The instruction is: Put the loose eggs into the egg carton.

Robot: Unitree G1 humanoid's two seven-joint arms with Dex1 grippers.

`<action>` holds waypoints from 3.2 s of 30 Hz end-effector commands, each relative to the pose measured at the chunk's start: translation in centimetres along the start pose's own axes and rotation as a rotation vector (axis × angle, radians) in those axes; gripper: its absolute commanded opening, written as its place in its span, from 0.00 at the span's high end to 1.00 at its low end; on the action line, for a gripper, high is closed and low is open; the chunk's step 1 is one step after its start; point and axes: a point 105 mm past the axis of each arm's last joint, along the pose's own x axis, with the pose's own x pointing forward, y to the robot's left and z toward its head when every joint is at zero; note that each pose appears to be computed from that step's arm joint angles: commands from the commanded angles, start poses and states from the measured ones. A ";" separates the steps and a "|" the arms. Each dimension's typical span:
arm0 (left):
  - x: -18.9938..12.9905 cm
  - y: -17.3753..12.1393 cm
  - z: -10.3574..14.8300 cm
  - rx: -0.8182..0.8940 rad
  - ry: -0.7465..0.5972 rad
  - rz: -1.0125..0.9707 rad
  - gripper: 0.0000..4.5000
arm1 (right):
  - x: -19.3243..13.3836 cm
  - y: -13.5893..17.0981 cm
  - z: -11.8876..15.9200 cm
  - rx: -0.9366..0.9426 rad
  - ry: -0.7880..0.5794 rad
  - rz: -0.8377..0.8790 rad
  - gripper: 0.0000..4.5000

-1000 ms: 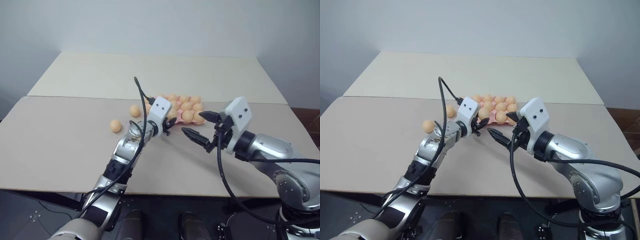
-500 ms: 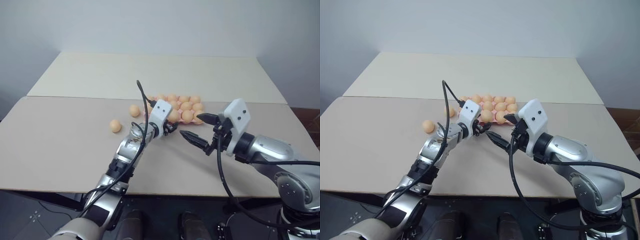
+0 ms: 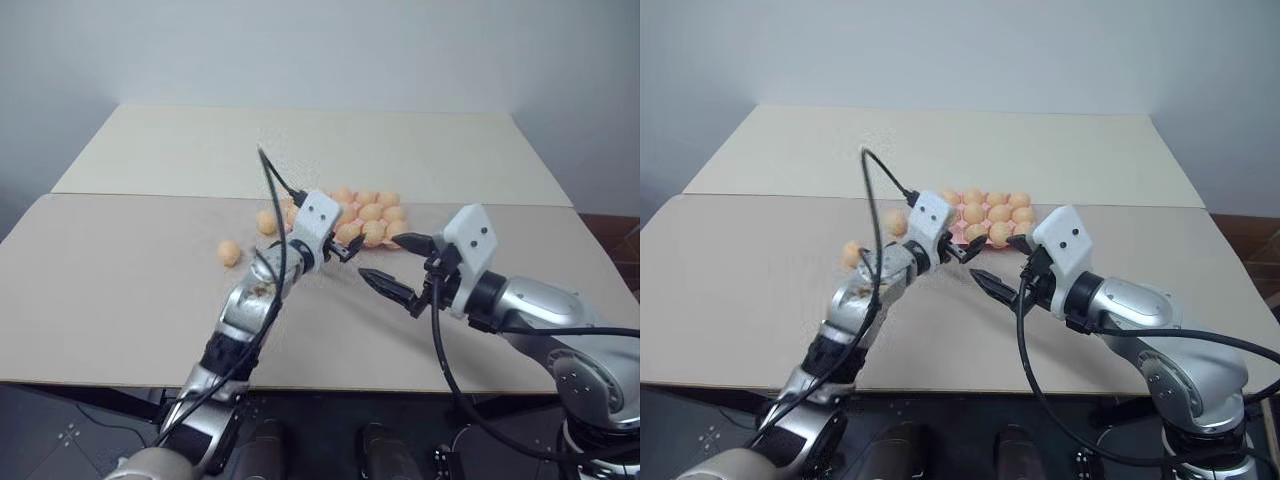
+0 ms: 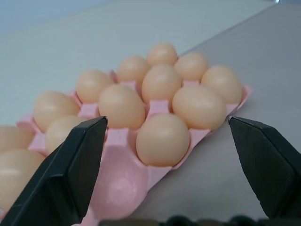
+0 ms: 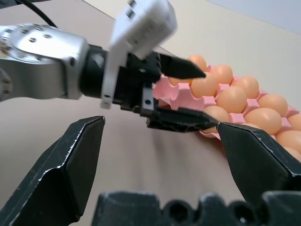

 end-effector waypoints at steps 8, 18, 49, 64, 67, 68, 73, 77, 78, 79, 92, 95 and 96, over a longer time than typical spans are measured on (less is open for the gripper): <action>-10.3 3.0 0.0 -0.092 0.016 0.283 0.01 | -0.6 1.5 0.8 -0.121 -0.123 0.051 0.00; -14.9 6.3 -3.7 -0.141 0.209 0.578 0.01 | 0.5 2.1 0.0 -0.083 -0.098 0.131 0.00; -10.1 13.0 -7.6 -0.291 0.309 0.537 0.28 | 3.2 4.1 1.8 -0.100 -0.105 0.192 0.00; -8.0 6.7 -2.2 -0.095 0.151 0.269 0.69 | 2.1 3.4 1.7 -0.101 -0.089 0.133 0.00; -5.7 5.1 -1.6 -0.085 0.134 0.167 0.69 | 1.7 3.1 1.5 -0.094 -0.070 0.119 0.00; -4.9 4.7 -1.4 -0.080 0.131 0.138 0.69 | 1.6 3.0 1.3 -0.093 -0.062 0.115 0.00; -1.6 3.8 -1.2 -0.015 0.135 0.048 0.69 | 1.5 2.9 1.2 -0.090 -0.054 0.110 0.00; 0.2 3.5 -1.2 0.047 0.141 0.001 0.69 | 1.6 2.9 1.2 -0.090 -0.055 0.108 0.00; 0.4 3.5 -1.3 0.059 0.146 -0.011 0.69 | 1.6 2.9 1.2 -0.090 -0.055 0.107 0.00; 0.6 3.4 -1.4 0.073 0.148 -0.019 0.69 | 1.6 2.9 1.3 -0.089 -0.056 0.107 0.00; 1.4 4.3 -2.7 0.143 0.165 -0.019 0.48 | 1.5 2.8 1.3 -0.082 -0.063 0.097 0.00; 1.4 4.4 -2.6 0.160 0.160 -0.015 0.26 | 1.4 2.8 1.3 -0.082 -0.061 0.098 0.00; 1.4 4.4 -2.6 0.160 0.158 -0.015 0.19 | 1.4 2.8 1.3 -0.082 -0.061 0.098 0.00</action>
